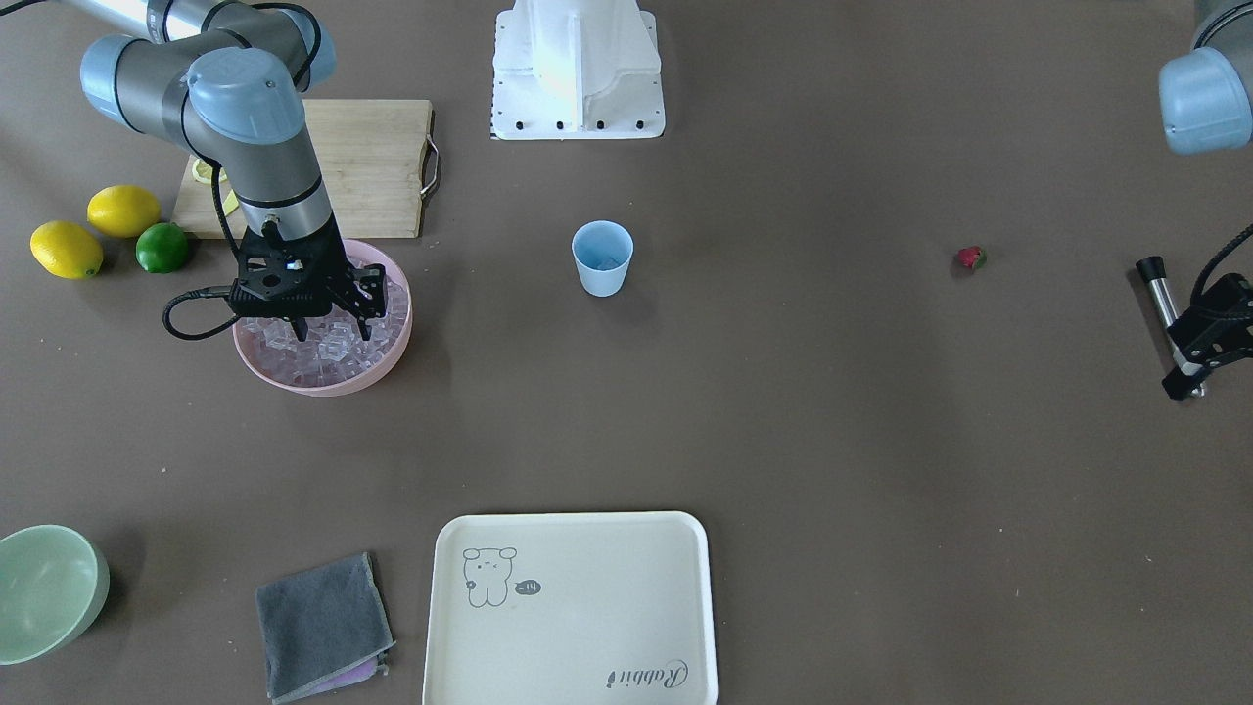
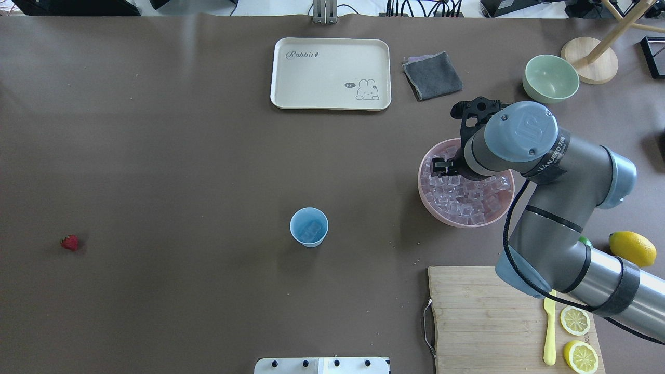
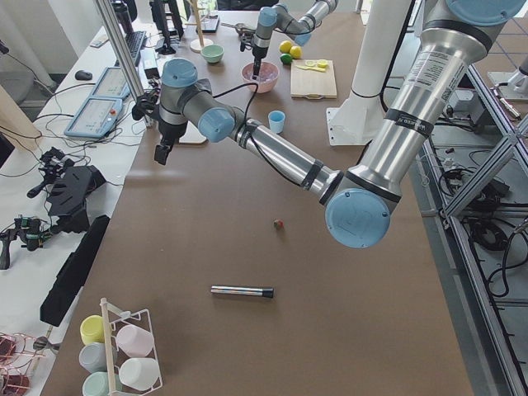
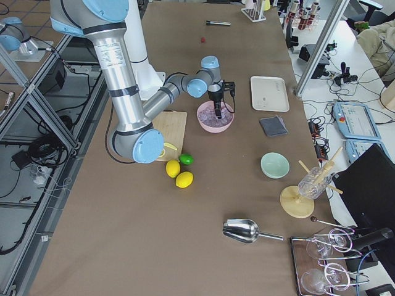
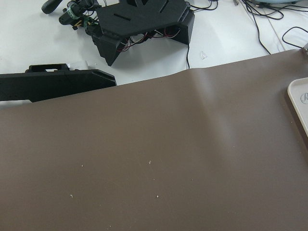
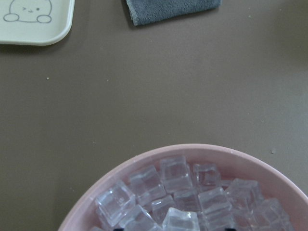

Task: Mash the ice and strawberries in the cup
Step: 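Lower the right gripper into the bowl to grasp a third ice cube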

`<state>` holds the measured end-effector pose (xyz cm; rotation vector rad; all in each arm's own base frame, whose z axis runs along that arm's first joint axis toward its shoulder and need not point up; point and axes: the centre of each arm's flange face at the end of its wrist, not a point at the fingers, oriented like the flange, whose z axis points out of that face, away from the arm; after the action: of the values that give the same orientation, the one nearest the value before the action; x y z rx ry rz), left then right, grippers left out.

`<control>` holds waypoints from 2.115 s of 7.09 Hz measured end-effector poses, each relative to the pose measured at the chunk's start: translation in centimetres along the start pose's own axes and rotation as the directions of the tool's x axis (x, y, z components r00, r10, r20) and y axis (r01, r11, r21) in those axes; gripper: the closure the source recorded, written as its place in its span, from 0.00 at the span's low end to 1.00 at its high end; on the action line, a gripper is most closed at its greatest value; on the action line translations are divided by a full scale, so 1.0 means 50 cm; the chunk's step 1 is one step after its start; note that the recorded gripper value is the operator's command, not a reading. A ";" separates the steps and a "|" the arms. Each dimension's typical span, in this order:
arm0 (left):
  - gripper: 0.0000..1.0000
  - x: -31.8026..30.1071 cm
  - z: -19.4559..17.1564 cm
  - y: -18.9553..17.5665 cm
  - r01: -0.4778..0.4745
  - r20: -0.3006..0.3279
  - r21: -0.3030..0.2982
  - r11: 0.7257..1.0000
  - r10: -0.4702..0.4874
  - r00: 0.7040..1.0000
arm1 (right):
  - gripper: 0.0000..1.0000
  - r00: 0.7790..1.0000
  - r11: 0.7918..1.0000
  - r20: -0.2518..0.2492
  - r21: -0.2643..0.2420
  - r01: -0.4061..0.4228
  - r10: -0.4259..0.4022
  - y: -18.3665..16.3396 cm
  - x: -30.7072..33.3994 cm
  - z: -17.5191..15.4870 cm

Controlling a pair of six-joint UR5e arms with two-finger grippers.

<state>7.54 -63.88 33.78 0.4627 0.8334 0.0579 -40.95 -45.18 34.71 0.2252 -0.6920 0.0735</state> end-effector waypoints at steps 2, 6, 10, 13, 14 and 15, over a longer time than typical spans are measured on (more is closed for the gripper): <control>0.02 0.000 0.000 0.000 -0.001 0.000 0.002 1.000 0.001 1.000 | 0.28 1.000 1.000 -0.006 -0.002 -0.001 0.001 0.002 0.004 0.004; 0.02 0.004 -0.002 -0.005 -0.004 -0.002 0.005 1.000 0.004 1.000 | 0.28 1.000 1.000 -0.013 0.007 -0.017 0.017 -0.011 0.016 0.001; 0.02 0.006 -0.004 -0.006 -0.006 -0.003 0.008 1.000 0.006 1.000 | 0.40 0.999 1.000 -0.021 0.005 -0.027 0.027 -0.013 0.020 0.009; 0.02 0.007 -0.005 -0.006 -0.006 -0.004 0.009 1.000 0.006 1.000 | 1.00 0.999 0.999 -0.028 -0.003 -0.045 0.045 -0.008 0.016 0.021; 0.02 0.007 -0.005 -0.006 -0.006 -0.004 0.009 1.000 0.006 1.000 | 1.00 0.998 0.999 -0.028 -0.004 -0.049 0.048 -0.007 0.015 0.022; 0.02 0.009 -0.005 -0.008 -0.007 -0.004 0.010 1.000 0.007 1.000 | 1.00 0.998 0.999 -0.025 -0.002 -0.049 0.049 -0.009 0.014 0.019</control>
<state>7.59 -64.05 33.14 0.4750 0.8367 0.0612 -40.93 -45.83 35.79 0.2041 -0.6731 0.1222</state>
